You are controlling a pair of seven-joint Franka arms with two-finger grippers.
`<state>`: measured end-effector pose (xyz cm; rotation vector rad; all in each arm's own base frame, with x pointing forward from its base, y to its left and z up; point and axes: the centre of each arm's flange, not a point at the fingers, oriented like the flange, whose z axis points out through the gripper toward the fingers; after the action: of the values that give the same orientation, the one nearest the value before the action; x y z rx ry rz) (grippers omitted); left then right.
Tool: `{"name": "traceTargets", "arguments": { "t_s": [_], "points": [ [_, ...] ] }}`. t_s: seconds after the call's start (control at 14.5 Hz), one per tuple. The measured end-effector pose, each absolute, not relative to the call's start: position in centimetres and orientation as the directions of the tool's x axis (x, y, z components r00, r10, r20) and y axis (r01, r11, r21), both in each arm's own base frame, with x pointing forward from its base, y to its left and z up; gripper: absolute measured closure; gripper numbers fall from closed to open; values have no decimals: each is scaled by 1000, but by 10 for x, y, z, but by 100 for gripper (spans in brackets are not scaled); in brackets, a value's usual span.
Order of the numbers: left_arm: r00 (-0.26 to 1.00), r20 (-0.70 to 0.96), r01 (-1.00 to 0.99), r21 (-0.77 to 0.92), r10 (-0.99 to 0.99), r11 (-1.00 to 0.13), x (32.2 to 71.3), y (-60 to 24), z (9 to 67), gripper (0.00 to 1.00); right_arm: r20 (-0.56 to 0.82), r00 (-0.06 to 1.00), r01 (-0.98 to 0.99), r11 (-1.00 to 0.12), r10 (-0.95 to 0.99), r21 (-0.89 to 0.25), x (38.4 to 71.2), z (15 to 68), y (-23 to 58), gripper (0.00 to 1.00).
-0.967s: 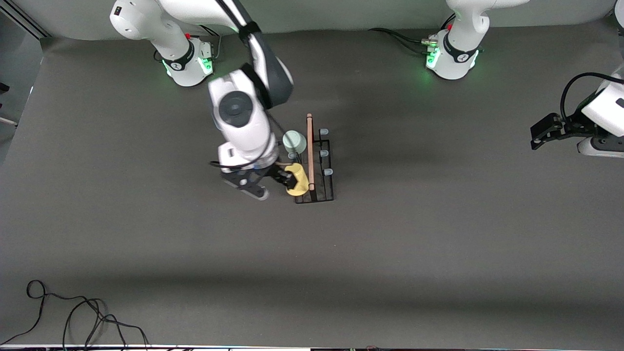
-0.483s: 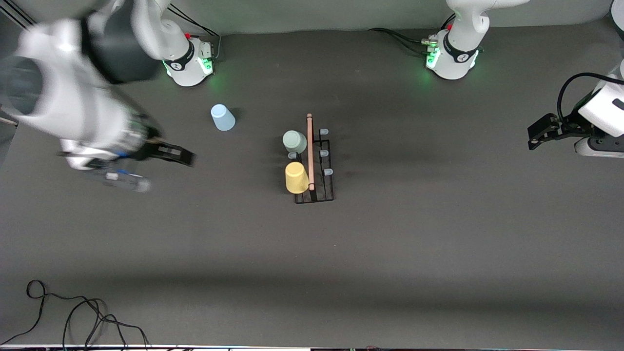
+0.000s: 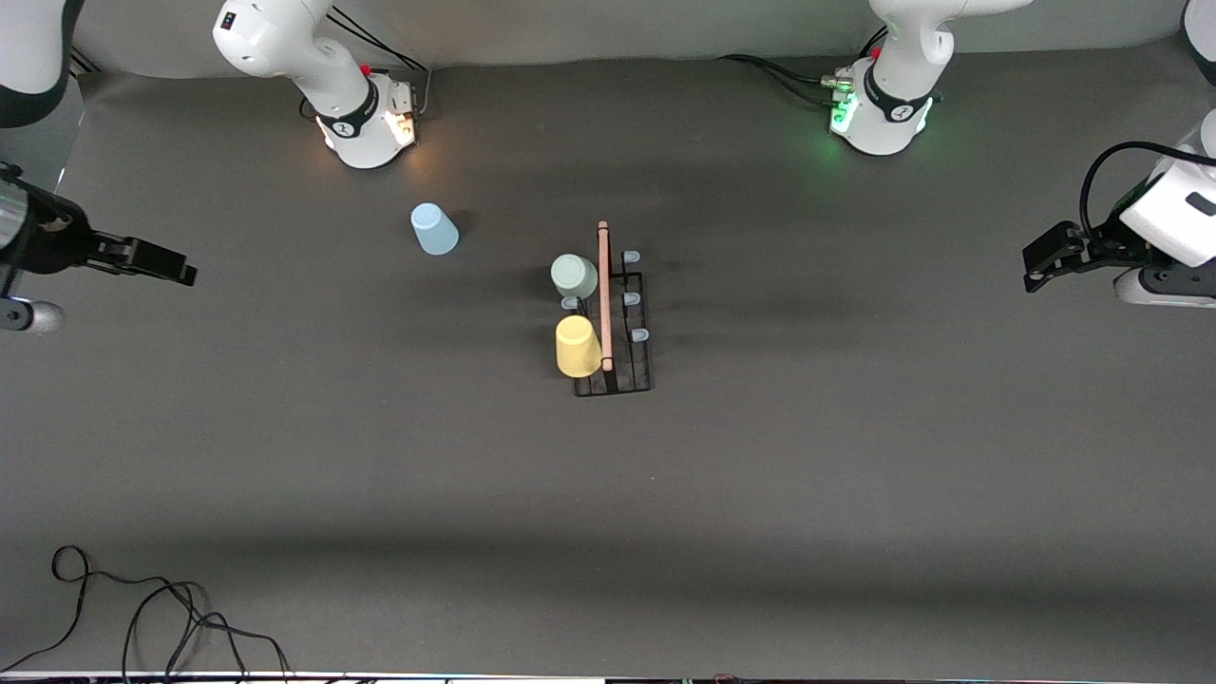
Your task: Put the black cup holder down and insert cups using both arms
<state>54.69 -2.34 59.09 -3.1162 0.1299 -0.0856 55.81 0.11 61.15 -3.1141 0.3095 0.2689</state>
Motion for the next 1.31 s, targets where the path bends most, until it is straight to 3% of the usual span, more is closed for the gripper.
{"name": "traceTargets", "arguments": {
  "t_s": [1.31],
  "points": [
    [995, 54, -82, -28, -84, -996, 547, -23, 591, 0, -202, 967, -151, -988, -154, 30, 569, 589, 21, 0]
  ]
}}
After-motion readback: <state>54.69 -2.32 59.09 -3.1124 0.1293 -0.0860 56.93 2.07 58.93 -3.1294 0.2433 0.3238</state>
